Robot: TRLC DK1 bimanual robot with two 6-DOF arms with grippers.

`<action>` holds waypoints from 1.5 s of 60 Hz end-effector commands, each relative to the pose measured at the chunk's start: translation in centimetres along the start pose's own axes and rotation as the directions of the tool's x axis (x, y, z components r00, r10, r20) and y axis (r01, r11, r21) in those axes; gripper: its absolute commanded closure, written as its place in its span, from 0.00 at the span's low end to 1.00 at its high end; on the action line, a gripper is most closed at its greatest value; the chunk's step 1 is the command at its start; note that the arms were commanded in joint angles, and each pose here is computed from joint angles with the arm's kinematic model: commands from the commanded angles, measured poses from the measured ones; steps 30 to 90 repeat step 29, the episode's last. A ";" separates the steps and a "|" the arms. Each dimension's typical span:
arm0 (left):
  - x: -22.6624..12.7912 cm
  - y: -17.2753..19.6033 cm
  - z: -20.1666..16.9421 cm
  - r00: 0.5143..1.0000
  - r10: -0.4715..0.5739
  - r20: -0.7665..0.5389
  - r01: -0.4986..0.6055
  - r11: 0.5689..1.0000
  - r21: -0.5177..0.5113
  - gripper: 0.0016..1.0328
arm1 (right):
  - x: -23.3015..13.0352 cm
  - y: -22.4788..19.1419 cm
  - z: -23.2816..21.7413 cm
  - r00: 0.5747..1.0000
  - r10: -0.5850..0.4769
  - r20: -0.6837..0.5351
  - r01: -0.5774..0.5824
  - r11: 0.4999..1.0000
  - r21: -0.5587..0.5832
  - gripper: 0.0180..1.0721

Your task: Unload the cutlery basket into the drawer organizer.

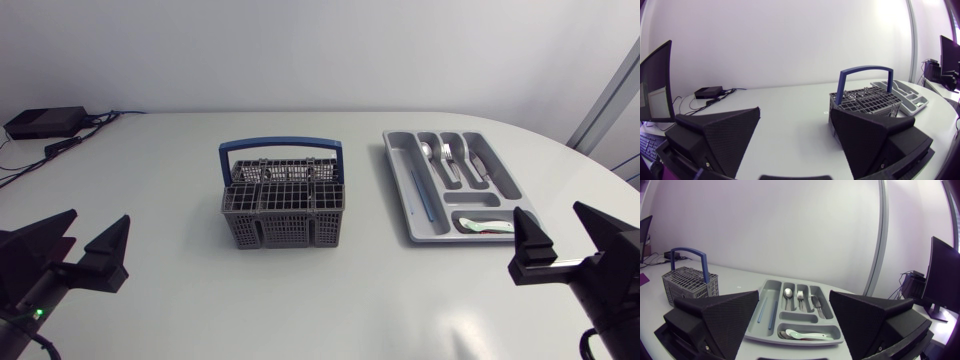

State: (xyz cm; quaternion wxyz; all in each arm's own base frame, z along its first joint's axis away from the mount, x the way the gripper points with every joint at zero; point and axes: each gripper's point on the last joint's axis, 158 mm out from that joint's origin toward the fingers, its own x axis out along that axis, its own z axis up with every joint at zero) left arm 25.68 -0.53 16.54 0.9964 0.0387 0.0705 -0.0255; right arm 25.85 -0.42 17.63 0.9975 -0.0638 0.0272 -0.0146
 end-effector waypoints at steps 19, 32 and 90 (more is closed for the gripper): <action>-0.1 0.1 -1.6 0.996 0.035 0.079 -0.028 0.996 -0.079 0.04 | -0.3 0.6 -2.7 1.000 0.023 -0.002 -0.023 0.992 0.126 0.04; -0.1 0.1 -1.6 0.996 0.035 0.079 -0.028 0.996 -0.079 0.04 | -0.3 0.6 -2.7 1.000 0.023 -0.002 -0.023 0.992 0.126 0.04; -0.1 0.1 -1.6 0.996 0.035 0.079 -0.028 0.996 -0.079 0.04 | -0.3 0.6 -2.7 1.000 0.023 -0.002 -0.023 0.992 0.126 0.04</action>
